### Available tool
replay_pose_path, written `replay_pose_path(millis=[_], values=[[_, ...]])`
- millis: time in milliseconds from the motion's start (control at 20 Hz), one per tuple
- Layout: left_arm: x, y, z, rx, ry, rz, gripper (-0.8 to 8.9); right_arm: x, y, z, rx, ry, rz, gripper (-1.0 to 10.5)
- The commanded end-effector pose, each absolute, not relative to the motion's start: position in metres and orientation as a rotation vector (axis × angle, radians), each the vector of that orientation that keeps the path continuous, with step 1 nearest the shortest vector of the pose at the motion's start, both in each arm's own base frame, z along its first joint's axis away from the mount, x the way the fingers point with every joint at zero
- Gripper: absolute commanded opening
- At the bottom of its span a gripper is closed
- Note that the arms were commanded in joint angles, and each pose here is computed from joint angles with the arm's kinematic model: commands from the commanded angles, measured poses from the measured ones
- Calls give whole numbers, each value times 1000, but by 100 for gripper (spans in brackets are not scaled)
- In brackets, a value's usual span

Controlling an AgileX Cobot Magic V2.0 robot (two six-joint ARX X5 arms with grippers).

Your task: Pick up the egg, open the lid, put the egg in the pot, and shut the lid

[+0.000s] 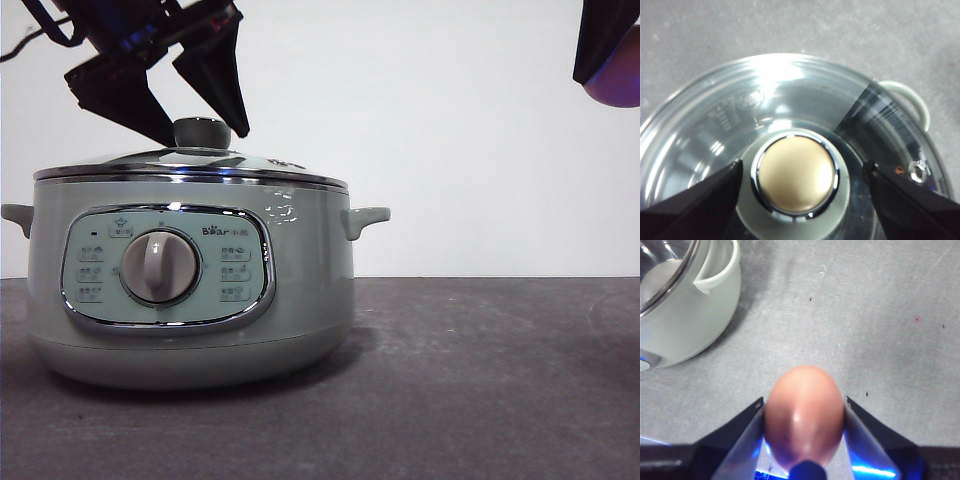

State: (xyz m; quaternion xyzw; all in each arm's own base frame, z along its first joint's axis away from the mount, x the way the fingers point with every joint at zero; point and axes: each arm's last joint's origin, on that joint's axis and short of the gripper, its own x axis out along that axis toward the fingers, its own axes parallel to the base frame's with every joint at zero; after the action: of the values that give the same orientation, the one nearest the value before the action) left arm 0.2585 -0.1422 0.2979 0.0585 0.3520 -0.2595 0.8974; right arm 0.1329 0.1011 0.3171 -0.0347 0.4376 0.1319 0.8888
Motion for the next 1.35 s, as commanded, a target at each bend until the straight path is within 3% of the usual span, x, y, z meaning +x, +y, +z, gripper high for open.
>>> replay_pose_path(millis=[50, 300, 600, 750, 1000, 1350], values=[[260, -144, 295, 136, 735, -542, 397, 133, 101, 318, -59, 901, 269, -8], [261, -144, 296, 168, 716, -518, -9, 133, 101, 318, -59, 901, 269, -8], [256, -139, 313, 160, 608, -484, -8, 137, 105, 322, -23, 848, 307, -7], [236, -128, 340, 139, 500, -469, -8, 142, 115, 329, 46, 791, 477, -8], [172, -90, 397, 106, 250, -403, -8, 169, 146, 331, 156, 736, 731, -11], [77, -35, 425, 50, 57, -294, -9, 235, 216, 333, 0, 811, 810, -11]])
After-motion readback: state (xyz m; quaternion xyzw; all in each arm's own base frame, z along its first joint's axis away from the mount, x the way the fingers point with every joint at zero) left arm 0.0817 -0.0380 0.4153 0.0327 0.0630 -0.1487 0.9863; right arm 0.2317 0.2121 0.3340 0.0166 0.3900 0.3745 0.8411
